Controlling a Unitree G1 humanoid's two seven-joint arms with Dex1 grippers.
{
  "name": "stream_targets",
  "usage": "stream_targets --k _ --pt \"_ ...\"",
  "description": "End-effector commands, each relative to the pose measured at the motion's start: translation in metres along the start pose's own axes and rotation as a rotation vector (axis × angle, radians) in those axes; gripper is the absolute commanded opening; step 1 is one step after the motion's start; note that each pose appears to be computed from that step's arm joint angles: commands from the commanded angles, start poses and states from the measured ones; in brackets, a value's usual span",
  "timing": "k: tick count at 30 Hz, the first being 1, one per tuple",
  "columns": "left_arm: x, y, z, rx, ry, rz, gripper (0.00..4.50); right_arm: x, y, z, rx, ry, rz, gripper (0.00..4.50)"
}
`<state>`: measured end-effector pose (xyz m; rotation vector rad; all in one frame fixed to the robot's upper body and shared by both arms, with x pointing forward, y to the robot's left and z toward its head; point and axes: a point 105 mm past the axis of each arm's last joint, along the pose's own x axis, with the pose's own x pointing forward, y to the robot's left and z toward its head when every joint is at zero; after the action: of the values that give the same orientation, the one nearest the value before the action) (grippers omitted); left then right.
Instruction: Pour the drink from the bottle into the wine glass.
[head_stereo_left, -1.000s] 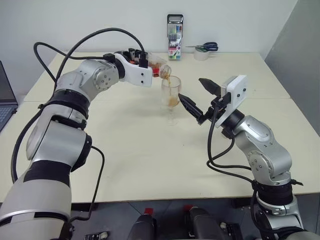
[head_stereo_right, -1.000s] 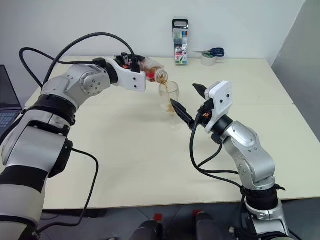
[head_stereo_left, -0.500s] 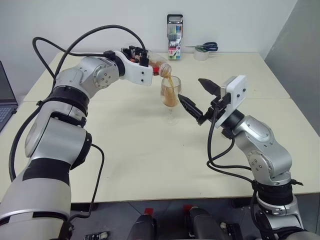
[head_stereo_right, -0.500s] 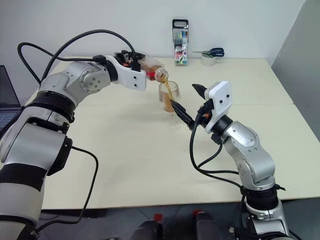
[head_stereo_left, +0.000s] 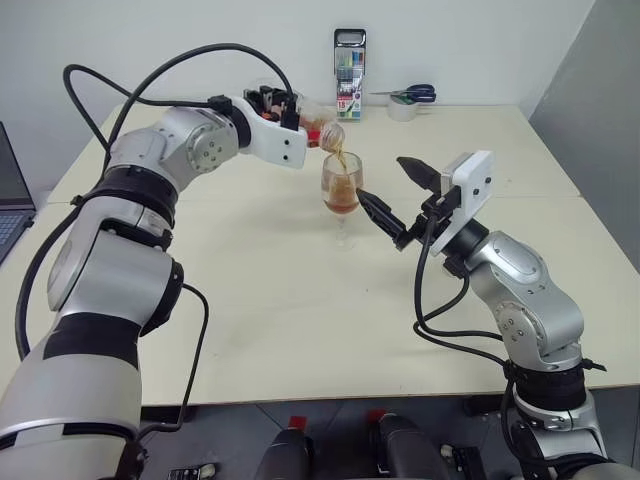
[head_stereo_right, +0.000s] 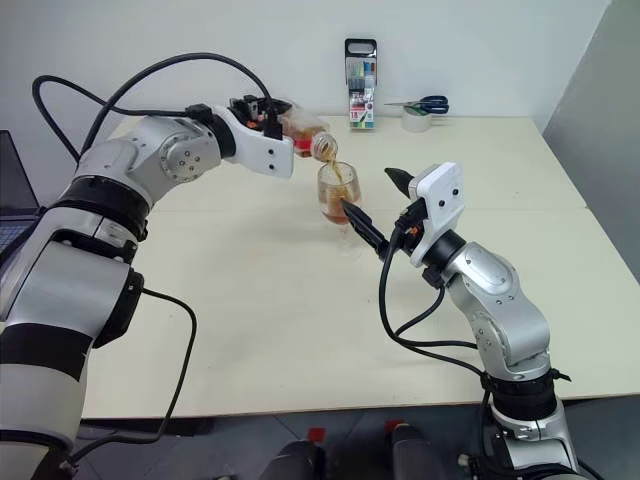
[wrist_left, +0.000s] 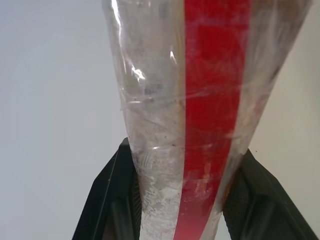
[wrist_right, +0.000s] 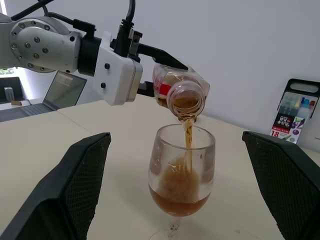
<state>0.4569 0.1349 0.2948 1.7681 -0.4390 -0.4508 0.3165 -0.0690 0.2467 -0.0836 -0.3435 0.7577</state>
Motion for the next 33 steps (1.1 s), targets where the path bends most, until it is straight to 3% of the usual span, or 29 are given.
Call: stream_targets --k 1,14,22,33 --pt "-0.004 0.027 -0.002 0.026 0.003 0.075 1.66 0.000 0.004 0.015 -0.029 -0.050 0.015 4.50" --pt "-0.002 0.025 -0.002 -0.005 0.005 0.069 1.66 0.000 0.004 0.013 -0.031 -0.046 0.018 4.50" --pt "-0.002 0.022 0.004 -0.329 -0.063 0.098 1.66 0.002 0.002 0.016 -0.029 -0.053 0.008 4.50" --pt "-0.016 0.017 -0.003 -0.541 -0.105 0.147 1.66 0.002 0.002 0.013 -0.025 -0.044 0.028 4.50"
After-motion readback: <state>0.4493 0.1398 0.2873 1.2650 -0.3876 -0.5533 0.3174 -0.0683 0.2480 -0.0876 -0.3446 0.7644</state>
